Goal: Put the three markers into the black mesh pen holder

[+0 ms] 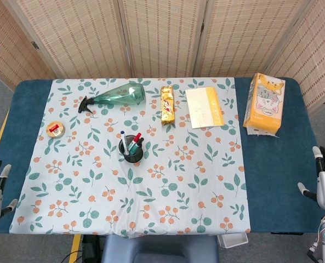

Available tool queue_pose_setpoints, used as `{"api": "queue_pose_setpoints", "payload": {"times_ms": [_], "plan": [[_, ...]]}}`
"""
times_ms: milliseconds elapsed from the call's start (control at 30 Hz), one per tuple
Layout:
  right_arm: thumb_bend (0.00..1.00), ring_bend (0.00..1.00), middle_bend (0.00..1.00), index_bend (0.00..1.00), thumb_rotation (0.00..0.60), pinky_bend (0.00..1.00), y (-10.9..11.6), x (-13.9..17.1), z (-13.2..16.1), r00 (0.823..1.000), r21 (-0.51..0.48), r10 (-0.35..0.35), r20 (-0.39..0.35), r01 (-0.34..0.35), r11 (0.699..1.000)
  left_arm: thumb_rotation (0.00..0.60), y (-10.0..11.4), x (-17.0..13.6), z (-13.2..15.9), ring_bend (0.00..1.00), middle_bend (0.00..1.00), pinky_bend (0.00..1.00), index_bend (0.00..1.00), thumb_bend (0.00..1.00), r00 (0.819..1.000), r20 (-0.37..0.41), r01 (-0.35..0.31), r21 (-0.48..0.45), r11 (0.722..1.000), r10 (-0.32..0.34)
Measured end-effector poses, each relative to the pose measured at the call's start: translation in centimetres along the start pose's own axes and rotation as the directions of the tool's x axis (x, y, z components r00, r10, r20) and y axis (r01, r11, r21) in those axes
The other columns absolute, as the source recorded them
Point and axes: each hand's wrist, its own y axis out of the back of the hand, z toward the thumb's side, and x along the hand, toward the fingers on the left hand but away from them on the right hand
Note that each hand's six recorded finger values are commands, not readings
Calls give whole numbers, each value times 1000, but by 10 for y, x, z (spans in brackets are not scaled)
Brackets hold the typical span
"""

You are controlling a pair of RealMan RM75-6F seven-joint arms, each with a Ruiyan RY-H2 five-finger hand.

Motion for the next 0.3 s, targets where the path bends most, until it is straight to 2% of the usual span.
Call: {"api": "queue_pose_setpoints", "payload": {"times_ms": [167,300], "plan": [[166,42,25,22,600,0,1,3,6,999,-29,10,-44,-12,1000,600,-1,0,0,0,0,323,0,201,999,23,28,-53,998,-27],[166,42,25,22,600,0,4,4,6,998,-52,11,-67,-14,999,600,-6,3,0,0,0,323,0,201,998,28,57,-54,997,-55]]}}
